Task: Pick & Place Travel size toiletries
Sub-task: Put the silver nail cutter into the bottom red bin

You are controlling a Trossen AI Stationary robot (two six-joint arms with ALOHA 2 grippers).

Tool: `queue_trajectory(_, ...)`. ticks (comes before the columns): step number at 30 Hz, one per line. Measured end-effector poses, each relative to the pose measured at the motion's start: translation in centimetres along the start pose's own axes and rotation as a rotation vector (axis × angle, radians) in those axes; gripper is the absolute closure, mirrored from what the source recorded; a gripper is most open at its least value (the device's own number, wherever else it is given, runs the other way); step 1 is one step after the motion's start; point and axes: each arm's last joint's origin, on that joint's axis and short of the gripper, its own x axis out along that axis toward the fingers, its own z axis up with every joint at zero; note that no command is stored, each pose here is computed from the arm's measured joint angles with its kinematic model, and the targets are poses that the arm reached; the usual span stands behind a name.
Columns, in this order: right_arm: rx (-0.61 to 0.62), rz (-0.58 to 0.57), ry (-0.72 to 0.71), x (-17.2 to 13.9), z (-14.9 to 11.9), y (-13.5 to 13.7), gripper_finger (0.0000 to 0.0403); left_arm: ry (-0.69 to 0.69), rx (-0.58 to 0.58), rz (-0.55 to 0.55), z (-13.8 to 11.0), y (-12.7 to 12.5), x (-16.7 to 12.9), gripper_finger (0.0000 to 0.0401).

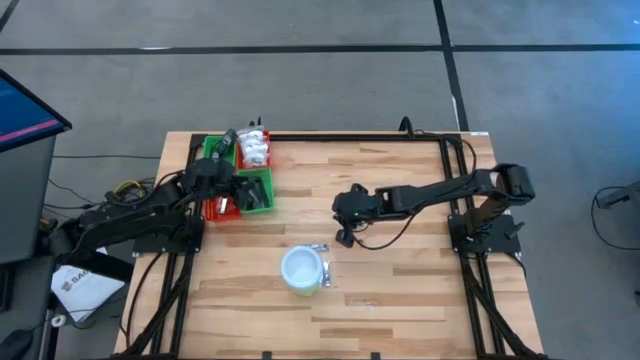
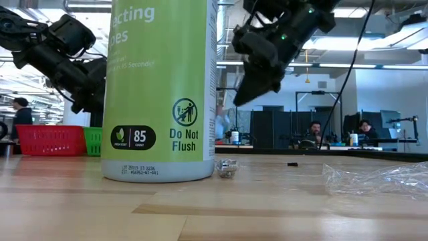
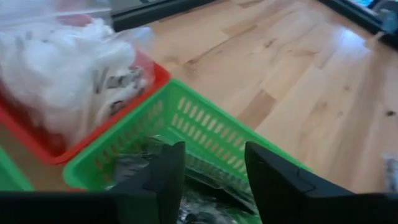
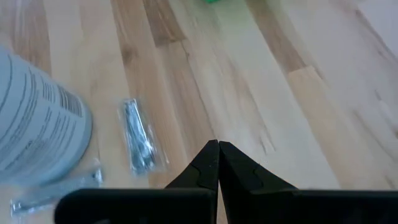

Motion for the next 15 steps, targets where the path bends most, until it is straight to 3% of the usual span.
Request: queue_trajectory(15,-0.045,0.009,0.141,4.2,-3.3,2.9,0.0403,0.016,0.035,-0.126,-0.2,-1.3,0.0,0.0254)
